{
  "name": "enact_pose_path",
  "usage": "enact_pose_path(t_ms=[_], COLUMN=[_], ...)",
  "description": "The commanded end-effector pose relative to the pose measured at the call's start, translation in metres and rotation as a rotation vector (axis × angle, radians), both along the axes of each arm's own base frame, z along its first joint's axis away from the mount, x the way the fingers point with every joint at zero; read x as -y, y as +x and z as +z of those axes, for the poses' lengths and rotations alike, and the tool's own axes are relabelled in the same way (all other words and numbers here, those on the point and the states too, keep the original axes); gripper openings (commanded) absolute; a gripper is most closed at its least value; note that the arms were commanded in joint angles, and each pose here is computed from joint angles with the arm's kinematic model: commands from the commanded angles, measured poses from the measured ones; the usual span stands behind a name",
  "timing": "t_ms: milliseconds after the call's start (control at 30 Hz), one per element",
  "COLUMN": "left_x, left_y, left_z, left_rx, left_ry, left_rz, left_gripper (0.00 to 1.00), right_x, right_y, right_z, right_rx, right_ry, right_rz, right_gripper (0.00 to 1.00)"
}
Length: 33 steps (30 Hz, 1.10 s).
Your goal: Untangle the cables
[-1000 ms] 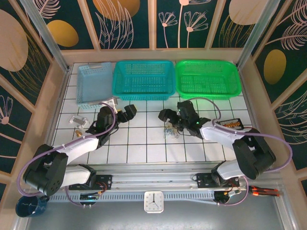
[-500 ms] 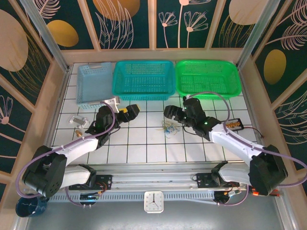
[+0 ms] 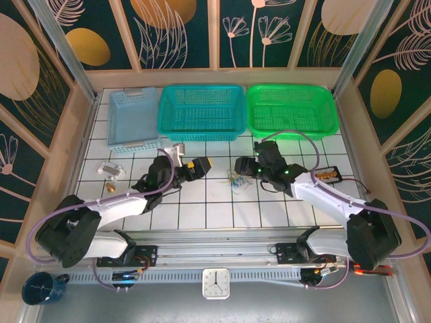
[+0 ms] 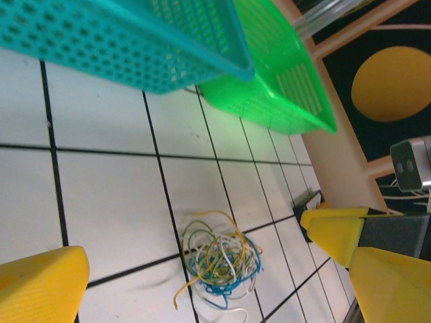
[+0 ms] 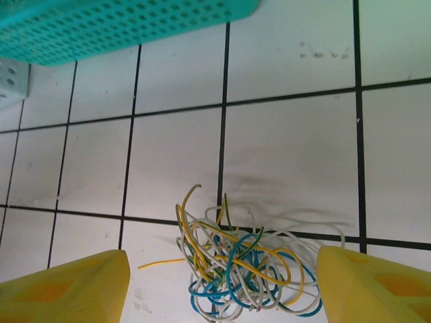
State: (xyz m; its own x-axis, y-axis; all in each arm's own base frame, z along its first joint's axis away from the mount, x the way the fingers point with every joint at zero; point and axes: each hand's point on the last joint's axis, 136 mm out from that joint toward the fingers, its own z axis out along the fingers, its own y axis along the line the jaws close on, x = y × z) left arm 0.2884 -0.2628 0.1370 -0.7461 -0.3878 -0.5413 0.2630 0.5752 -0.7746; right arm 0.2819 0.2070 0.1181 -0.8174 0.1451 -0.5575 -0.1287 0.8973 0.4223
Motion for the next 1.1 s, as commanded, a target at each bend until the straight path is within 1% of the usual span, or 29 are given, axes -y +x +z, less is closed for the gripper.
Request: enact_pose_path(t_ms=[0, 100, 233, 367, 467, 533, 633, 733, 833, 933, 1000, 1067], left_x=[0.011, 0.011, 0.009, 0.008, 0.010, 0.012, 0.006, -0.002, -0.021, -0.051, -0.072, -0.088], left_y=[-0.003, -0.002, -0.001, -0.002, -0.001, -0.001, 0.001, 0.004, 0.008, 0.012, 0.012, 0.013], left_z=[-0.002, -0.006, -0.007, -0.005, -0.008, -0.008, -0.007, -0.006, -0.004, 0.003, 0.008, 0.015], left_rx=[-0.019, -0.025, -0.023, -0.019, -0.053, -0.056, -0.063, -0.064, -0.044, -0.027, -0.023, -0.012], left_ry=[-0.037, -0.040, -0.034, -0.053, -0.065, -0.081, -0.119, -0.109, -0.078, -0.095, -0.115, -0.122], left_rz=[-0.019, -0.009, 0.000, 0.006, 0.015, 0.011, 0.054, 0.099, 0.190, 0.310, 0.381, 0.435], left_gripper=[0.99, 0.99, 0.99, 0.99, 0.99, 0.99, 0.99, 0.99, 0.99, 0.99, 0.99, 0.99], right_x=[-0.010, -0.014, -0.008, -0.008, -0.011, -0.014, -0.024, -0.039, -0.057, -0.074, -0.087, -0.094], right_y=[-0.005, -0.007, -0.009, -0.012, -0.013, -0.014, -0.016, -0.018, -0.020, -0.022, -0.025, -0.025], right_z=[-0.009, -0.015, -0.022, -0.021, -0.018, -0.014, -0.007, 0.000, 0.002, 0.000, -0.006, -0.012], right_rx=[-0.014, -0.023, -0.030, -0.023, -0.017, -0.007, 0.013, 0.031, 0.033, 0.030, 0.020, 0.015], right_ry=[-0.006, -0.020, -0.044, -0.027, -0.017, -0.021, -0.036, -0.048, -0.055, -0.081, -0.124, -0.181], right_rz=[0.063, 0.072, 0.050, 0.055, 0.069, 0.083, 0.119, 0.165, 0.215, 0.268, 0.315, 0.339], right_gripper=[0.70, 0.69, 0.67, 0.65, 0.63, 0.60, 0.56, 0.50, 0.44, 0.38, 0.36, 0.35])
